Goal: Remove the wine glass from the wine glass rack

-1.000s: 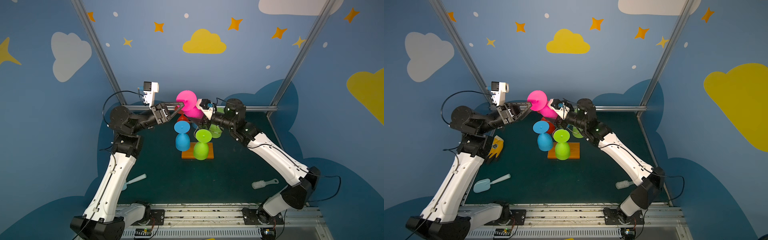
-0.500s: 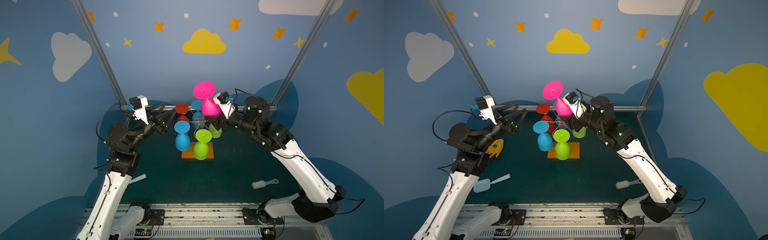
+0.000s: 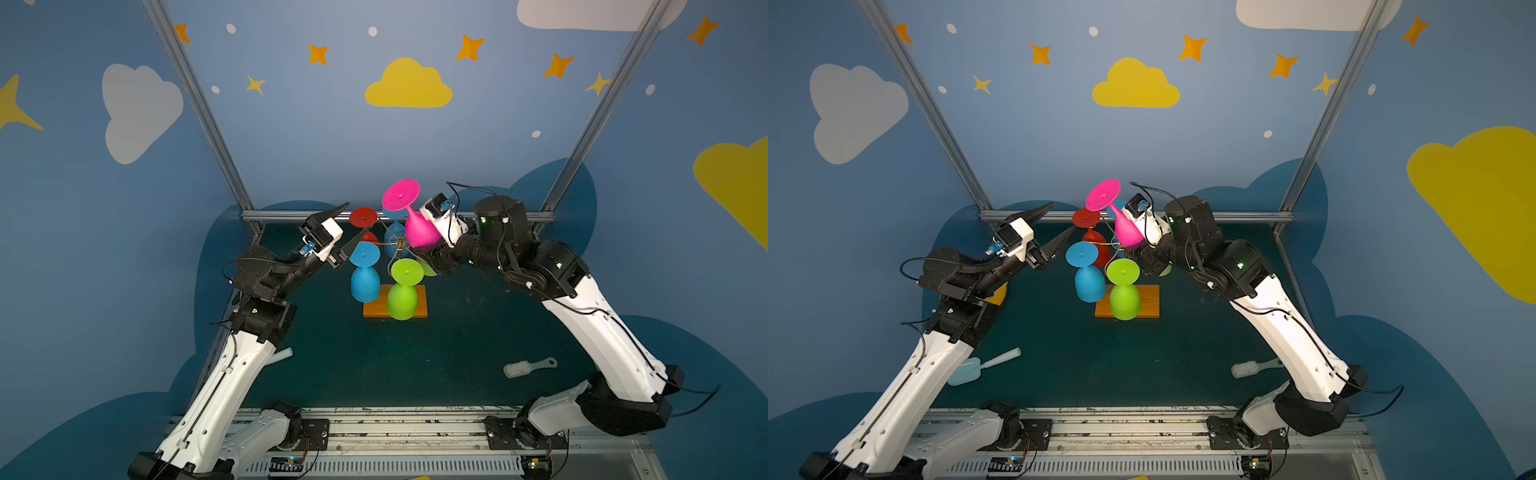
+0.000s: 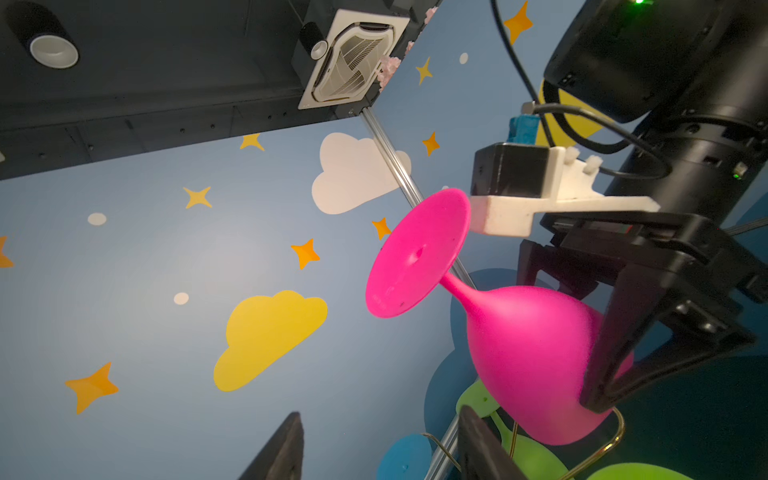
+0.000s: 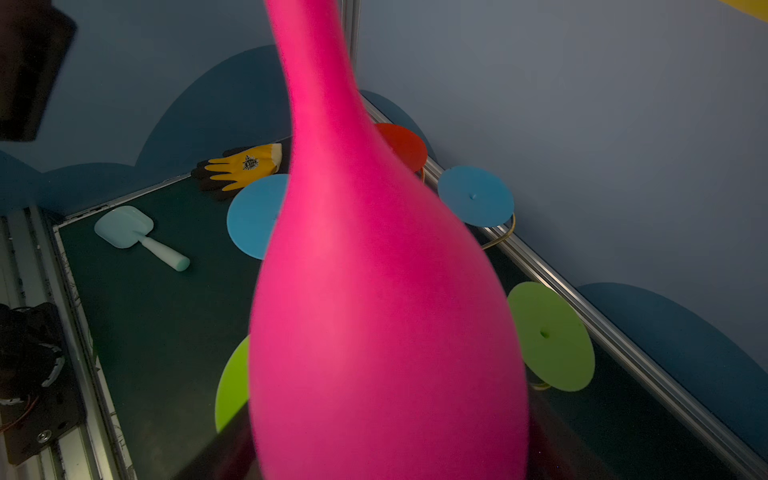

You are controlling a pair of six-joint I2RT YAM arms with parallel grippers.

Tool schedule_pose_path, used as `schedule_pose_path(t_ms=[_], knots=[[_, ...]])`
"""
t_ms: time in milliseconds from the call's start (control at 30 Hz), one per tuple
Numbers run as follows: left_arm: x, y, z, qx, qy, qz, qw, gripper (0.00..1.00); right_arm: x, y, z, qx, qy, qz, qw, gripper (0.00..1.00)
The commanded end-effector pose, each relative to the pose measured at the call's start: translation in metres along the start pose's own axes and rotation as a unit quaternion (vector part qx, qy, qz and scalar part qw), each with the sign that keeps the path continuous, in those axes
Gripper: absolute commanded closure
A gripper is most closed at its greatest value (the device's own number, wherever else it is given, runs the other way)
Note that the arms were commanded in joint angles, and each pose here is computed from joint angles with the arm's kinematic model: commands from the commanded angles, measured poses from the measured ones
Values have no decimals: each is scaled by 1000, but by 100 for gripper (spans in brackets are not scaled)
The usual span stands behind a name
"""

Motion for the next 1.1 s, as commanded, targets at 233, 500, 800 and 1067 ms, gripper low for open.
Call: schedule_pose_path(t_ms=[233,500,800,1067], knots=[[12,-10,6,63,-8,-18,998,50,15,2,21,-27,-16,40,999,48],[17,-4,2,74,-1,-4,997,65,19,5,31,-35,-25,47,998,49],[15,-4,6,73,-14,9,997,97,19,6,34,-30,-34,46,998,44],[9,-2,12,32,-52,18,998,97,4,-1,41,-4,-77,12,997,17]])
Point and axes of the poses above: each gripper's point midway between its finger pads, its own x axis out along the fingers, its own z axis along the line the jaws close on, y = z × x, the point moved 5 cm from there along -x, back along the fingers, and after that the axes turned 12 degrees about x, right-handed, at the moved point
